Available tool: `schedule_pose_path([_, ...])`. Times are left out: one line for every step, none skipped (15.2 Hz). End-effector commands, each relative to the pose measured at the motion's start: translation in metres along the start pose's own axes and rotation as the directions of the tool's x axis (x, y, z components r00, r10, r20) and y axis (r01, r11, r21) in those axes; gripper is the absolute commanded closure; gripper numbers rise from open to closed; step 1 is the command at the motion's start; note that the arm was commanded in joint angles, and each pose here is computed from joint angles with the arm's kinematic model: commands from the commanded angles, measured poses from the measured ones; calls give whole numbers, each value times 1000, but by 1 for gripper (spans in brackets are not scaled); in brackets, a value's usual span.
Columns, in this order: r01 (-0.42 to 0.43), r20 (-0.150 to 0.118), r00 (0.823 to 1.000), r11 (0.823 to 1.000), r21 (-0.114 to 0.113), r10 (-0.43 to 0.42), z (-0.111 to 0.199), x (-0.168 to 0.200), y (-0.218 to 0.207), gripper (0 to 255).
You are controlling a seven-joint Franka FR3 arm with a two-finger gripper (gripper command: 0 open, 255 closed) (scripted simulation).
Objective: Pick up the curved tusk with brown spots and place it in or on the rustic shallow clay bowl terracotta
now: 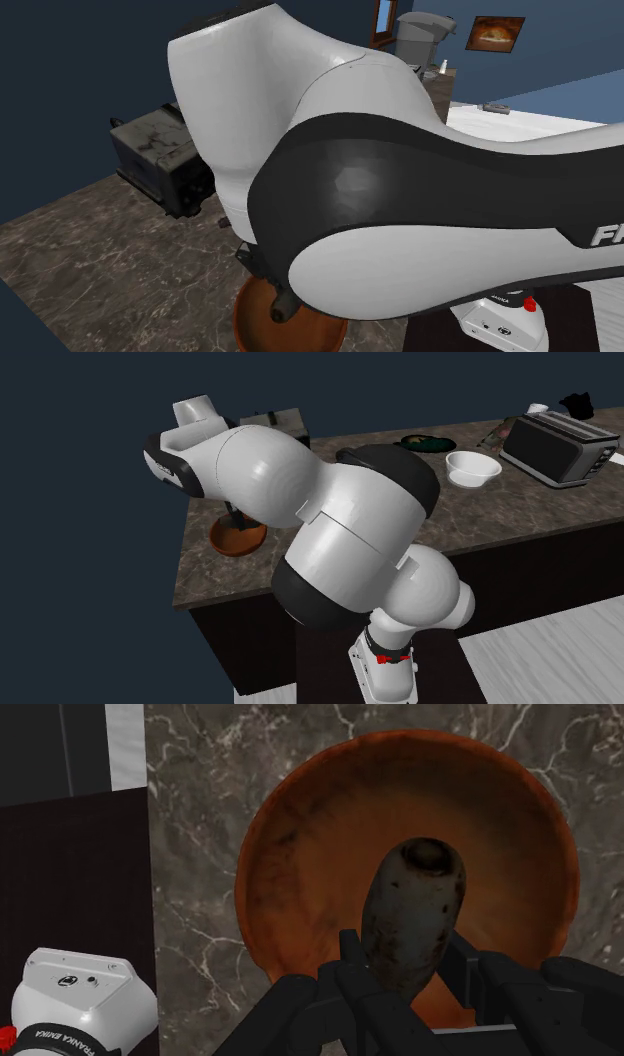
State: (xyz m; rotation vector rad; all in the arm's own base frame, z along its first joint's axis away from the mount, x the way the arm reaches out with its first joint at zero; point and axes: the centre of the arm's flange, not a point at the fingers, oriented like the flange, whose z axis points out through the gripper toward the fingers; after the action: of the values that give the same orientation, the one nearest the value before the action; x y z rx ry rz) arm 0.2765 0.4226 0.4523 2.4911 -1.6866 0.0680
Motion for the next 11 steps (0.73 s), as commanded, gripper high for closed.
schedule_pose_path([0, 0, 1000, 1000, 0, 0, 2, 0, 0, 255])
schedule_pose_path([0, 0, 1000, 1000, 0, 0, 2, 0, 0, 255])
schedule_pose_path([0, 0, 1000, 1000, 0, 0, 2, 0, 0, 255])
schedule_pose_path([0, 0, 1000, 1000, 0, 0, 2, 0, 0, 255])
schedule_pose_path([0, 0, 1000, 1000, 0, 0, 2, 0, 0, 255])
schedule_pose_path([0, 0, 1000, 1000, 0, 0, 2, 0, 0, 255])
schedule_pose_path([0, 0, 1000, 1000, 0, 0, 2, 0, 0, 0])
schedule_pose_path([0, 0, 1000, 1000, 0, 0, 2, 0, 0, 0])
schedule_pose_path([0, 0, 1000, 1000, 0, 0, 2, 0, 0, 0])
schedule_pose_path([0, 0, 1000, 1000, 0, 0, 2, 0, 0, 0])
schedule_pose_path([0, 0, 1000, 1000, 0, 0, 2, 0, 0, 0])
